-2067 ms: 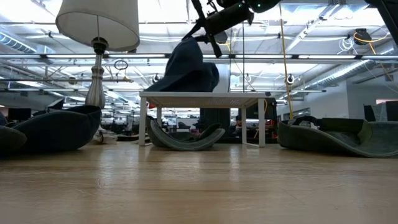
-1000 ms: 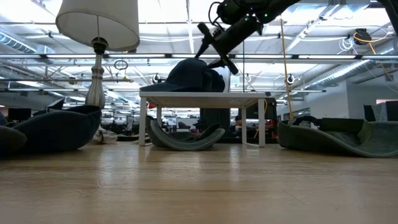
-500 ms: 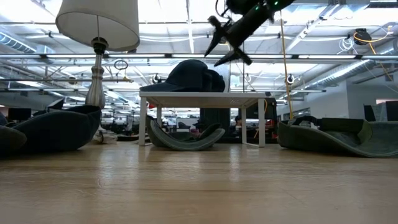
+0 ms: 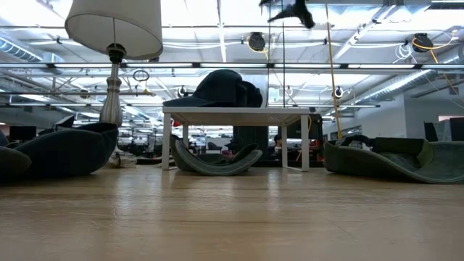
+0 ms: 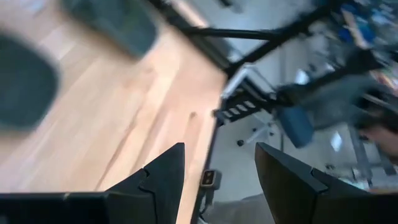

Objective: Pick & Place hat
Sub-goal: Stack the blue cap on the blue caps on the shelf

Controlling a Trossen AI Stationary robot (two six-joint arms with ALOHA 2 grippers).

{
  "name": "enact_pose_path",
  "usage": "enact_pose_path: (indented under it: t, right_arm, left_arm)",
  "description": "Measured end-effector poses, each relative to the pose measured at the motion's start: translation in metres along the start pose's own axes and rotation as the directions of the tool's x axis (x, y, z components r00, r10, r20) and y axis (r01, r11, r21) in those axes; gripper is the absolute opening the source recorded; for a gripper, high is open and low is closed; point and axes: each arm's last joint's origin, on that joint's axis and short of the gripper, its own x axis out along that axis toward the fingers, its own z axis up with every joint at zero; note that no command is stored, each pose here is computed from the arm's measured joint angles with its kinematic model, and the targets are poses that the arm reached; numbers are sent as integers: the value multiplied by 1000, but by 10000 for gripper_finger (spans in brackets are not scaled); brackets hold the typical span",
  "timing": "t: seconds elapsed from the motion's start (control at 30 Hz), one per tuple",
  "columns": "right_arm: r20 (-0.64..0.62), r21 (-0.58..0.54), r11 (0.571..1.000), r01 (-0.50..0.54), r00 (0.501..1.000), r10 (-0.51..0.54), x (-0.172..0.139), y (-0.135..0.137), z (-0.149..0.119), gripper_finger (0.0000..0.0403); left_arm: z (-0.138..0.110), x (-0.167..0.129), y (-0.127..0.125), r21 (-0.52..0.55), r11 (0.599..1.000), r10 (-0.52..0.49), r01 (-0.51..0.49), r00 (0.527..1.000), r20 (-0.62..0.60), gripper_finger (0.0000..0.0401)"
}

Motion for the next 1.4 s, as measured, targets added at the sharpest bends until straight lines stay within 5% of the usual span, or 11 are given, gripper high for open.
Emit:
enact_pose_path:
  t: [0.23, 0.5, 0.67, 0.9, 1.4]
  right_arm:
    - [28, -101, 983, -154, 987, 157, -33, 33, -10, 197]
    - [17, -284, 923, -260, 961, 276, -51, 56, -21, 197]
    - [-3, -347, 894, -283, 954, 301, -53, 63, -26, 196]
    - [-17, -375, 877, -299, 949, 316, -54, 67, -30, 196]
    - [-23, -411, 862, -298, 948, 317, -54, 67, -30, 196]
  left_arm:
    - [-7, 16, 12, -261, 944, 196, -202, 979, -49, 200]
    - [-23, 68, 28, -396, 774, 420, -494, 869, -261, 200]
    - [-36, 95, 39, -431, 627, 543, -649, 761, -356, 200]
    - [-55, 123, 45, -438, 474, 633, -764, 641, -433, 200]
    - [-93, 179, 62, -379, 263, 755, -887, 434, -491, 200]
